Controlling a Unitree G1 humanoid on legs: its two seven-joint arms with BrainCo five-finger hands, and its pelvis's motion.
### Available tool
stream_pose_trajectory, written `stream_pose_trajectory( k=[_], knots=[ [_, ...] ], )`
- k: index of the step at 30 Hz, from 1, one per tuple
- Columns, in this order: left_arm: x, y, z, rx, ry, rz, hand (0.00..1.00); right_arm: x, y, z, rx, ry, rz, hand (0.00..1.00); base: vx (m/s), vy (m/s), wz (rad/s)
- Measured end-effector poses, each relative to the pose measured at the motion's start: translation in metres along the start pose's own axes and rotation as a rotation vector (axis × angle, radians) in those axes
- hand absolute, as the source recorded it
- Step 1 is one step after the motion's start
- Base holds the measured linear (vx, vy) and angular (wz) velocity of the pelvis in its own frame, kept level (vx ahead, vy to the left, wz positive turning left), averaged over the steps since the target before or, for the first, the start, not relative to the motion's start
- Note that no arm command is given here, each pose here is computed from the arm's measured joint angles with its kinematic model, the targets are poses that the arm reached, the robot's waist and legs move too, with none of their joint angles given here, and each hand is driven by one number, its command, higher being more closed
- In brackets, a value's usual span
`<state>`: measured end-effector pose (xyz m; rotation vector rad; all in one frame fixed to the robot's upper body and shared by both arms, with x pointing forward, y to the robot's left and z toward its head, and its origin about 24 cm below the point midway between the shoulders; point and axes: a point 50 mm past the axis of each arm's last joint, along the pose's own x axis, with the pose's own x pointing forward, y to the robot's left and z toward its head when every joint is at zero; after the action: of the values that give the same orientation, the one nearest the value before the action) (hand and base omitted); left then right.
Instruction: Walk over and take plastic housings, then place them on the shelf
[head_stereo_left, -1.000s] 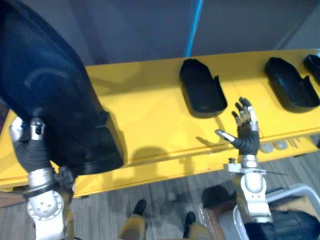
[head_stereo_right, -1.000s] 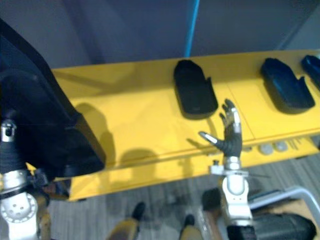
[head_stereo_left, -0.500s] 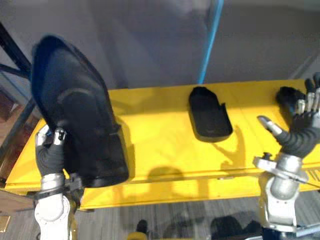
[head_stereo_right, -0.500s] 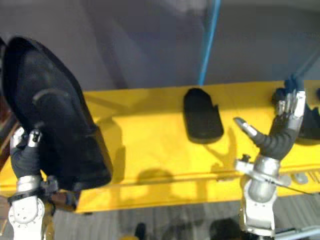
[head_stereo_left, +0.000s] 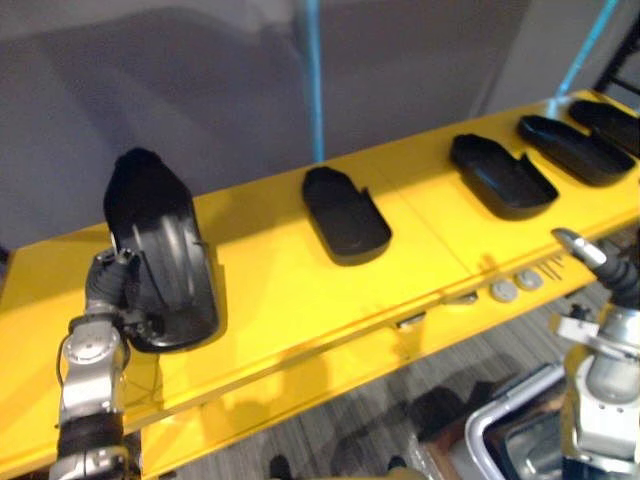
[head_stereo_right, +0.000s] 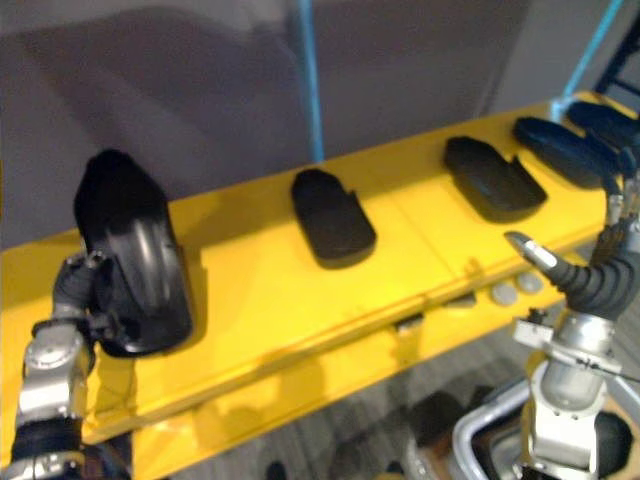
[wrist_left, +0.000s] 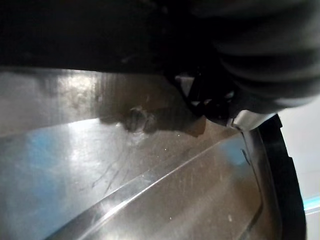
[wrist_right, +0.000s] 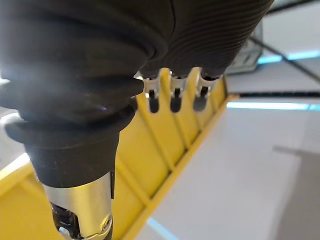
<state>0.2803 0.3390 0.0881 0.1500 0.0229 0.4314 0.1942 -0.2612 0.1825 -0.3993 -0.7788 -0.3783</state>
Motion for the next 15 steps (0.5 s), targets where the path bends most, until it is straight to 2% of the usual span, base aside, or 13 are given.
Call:
stream_pose_trajectory(
  k=[2, 6, 11, 15],
  knots=[
    [0.008, -0.004, 0.004, -0.095, 0.001, 0.000, 1.00, 0.000, 0.000, -0.003, -0.012, 0.021, 0.043, 0.00, 0.01, 0.006, -0.20],
    [0.019, -0.015, 0.012, -0.178, 0.001, -0.025, 1.00, 0.000, -0.005, -0.007, -0.033, 0.045, 0.075, 0.00, 0.00, -0.002, -0.15],
    [0.029, -0.007, 0.015, -0.205, 0.090, 0.013, 1.00, -0.003, -0.006, -0.009, -0.029, 0.061, 0.111, 0.00, -0.01, -0.012, -0.11],
    [0.030, -0.003, -0.001, -0.196, 0.232, 0.047, 1.00, -0.004, -0.006, -0.010, -0.030, 0.071, 0.130, 0.00, -0.02, -0.015, -0.13]
  ],
)
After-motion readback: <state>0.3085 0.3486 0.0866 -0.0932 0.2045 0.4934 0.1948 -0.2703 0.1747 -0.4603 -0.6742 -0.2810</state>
